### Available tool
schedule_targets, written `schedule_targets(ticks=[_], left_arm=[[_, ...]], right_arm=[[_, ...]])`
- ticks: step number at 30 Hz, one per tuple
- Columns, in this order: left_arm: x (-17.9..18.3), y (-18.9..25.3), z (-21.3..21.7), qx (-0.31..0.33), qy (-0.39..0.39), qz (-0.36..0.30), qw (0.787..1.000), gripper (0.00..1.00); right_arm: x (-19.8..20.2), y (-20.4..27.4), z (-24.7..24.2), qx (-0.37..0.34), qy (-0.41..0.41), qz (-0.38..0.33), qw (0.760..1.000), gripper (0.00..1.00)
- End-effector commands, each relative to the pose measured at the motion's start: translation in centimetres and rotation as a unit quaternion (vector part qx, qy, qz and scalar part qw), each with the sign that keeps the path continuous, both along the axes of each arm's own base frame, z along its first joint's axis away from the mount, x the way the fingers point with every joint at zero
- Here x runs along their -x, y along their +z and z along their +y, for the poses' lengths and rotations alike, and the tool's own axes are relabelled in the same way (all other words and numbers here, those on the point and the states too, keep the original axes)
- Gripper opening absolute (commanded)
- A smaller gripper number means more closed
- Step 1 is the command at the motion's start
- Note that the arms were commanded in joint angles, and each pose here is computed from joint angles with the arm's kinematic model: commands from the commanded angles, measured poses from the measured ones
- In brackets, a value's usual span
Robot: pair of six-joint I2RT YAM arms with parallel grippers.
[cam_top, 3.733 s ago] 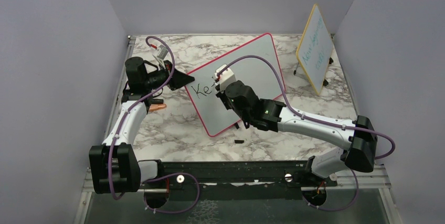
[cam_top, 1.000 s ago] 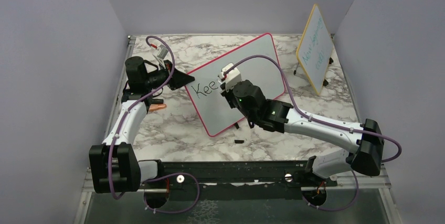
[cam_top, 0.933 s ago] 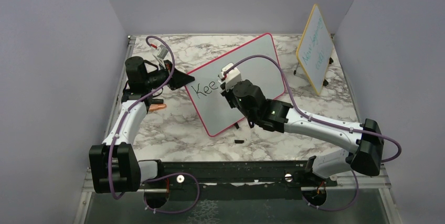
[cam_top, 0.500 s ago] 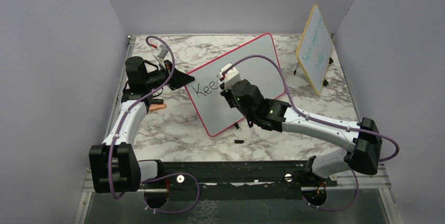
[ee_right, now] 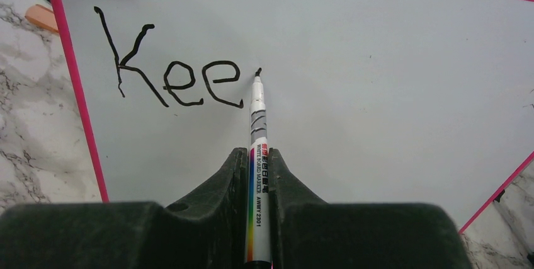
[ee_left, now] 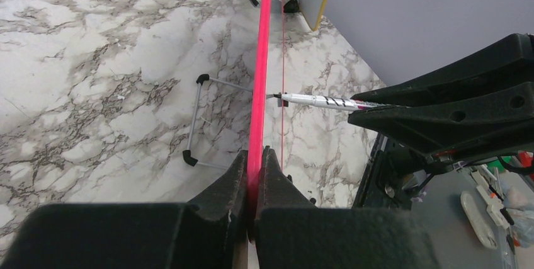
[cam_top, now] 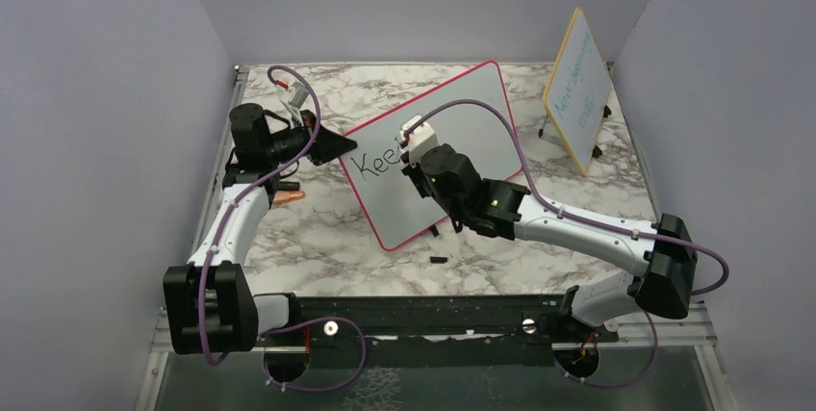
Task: Write a sentence on the whiteboard
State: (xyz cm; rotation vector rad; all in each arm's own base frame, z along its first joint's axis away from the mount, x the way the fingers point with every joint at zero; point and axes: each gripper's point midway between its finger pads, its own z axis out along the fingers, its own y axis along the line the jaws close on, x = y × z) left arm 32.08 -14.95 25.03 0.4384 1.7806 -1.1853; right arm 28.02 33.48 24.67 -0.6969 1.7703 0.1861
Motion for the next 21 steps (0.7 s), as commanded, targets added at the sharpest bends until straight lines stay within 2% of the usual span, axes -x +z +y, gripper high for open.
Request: schedule_targets(ticks=[1,15,21], left_arm=[[-0.3,-2.0,-0.1,-0.021,0.000,0.011,1.000,0.00],[-0.2,-1.9,-0.1,-0.021,0.000,0.011,1.000,0.00],[-0.2,-1.9,-0.1,-0.022,0.000,0.010,1.000,0.00]], right_arm=[[0.2,-0.3,-0.1,0.012,0.000,0.021,1.000,0.01],[2.3,-4.3,-0.7,0.054,0.018,0.100,0.993,0.00],[2.5,-4.4,-0.8,0.053,0.020,0.105,0.993,0.00]])
